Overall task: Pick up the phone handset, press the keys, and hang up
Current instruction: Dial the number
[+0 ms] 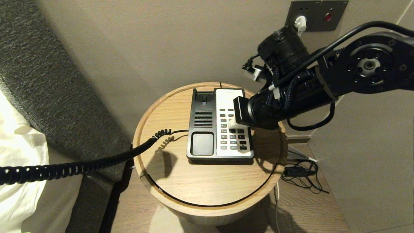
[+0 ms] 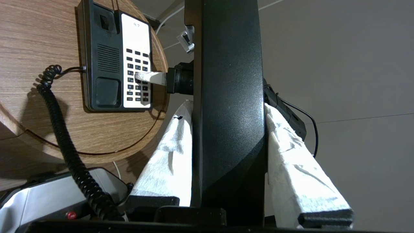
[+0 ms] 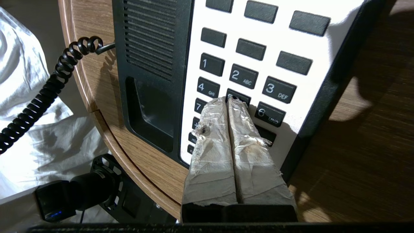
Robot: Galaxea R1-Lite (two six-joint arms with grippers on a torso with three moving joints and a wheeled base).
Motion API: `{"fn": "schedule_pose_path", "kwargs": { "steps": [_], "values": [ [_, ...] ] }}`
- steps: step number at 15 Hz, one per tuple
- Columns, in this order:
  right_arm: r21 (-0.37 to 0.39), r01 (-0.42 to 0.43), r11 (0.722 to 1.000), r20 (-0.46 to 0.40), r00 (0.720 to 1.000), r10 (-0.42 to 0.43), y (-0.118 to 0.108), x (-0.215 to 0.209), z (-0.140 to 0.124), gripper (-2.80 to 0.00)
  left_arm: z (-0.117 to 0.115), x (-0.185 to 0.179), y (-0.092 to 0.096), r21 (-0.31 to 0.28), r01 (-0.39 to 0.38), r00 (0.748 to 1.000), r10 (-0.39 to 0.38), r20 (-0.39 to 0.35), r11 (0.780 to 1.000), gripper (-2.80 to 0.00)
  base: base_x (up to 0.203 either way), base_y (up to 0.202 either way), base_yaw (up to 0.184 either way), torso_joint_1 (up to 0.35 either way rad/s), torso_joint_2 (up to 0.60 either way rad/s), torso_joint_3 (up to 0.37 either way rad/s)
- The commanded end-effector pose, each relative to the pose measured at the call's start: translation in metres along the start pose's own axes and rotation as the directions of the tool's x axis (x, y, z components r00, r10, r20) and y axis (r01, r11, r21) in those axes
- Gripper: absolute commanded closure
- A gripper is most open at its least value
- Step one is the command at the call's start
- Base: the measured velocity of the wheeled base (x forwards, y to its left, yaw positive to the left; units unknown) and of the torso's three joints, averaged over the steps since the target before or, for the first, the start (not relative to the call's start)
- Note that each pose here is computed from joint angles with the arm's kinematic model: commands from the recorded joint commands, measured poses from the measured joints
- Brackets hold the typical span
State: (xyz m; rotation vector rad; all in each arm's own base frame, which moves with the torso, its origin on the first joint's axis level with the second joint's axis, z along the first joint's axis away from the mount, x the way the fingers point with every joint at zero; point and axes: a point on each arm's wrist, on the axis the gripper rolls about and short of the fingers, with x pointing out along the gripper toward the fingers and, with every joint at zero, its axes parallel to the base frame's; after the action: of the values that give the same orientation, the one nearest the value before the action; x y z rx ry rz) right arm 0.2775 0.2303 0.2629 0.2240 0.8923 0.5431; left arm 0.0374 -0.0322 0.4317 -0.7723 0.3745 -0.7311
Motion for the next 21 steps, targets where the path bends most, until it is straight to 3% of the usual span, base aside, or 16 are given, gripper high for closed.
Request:
{"fn": "schedule_pose_path", "kwargs": {
  "steps": [1,7,13,21],
  "values": [
    [0.0,0.011,1.0,-0.013,1.0,-0.011,-0.002,0.004,-0.001,0.0,0.0,0.0,0.0,-0.006,-0.002,1.0,0.002,-0.003,1.0,0.0,0.0,0.0,0.0,0.0,0.0,0.0],
    [0.0,0.008,1.0,-0.003,1.0,-0.008,-0.001,0.006,0.0,0.0,-0.001,-0.003,0.0,-0.005,0.001,1.0,-0.001,0.0,1.0,0.0,0.0,0.0,0.0,0.0,0.0,0.0],
    [-0.013,-0.038,0.999,0.048,0.998,0.039,0.011,-0.024,0.001,0.0,-0.002,-0.004,0.001,-0.005,0.0,1.0,0.0,-0.001,1.0,0.0,0.0,0.0,0.0,0.0,0.0,0.0],
    [-0.005,-0.003,1.0,-0.022,1.0,0.003,0.007,-0.013,-0.009,0.0,-0.003,-0.005,0.002,-0.006,-0.002,1.0,0.002,-0.003,1.0,0.0,0.0,0.0,0.0,0.0,0.0,0.0]
  ]
}}
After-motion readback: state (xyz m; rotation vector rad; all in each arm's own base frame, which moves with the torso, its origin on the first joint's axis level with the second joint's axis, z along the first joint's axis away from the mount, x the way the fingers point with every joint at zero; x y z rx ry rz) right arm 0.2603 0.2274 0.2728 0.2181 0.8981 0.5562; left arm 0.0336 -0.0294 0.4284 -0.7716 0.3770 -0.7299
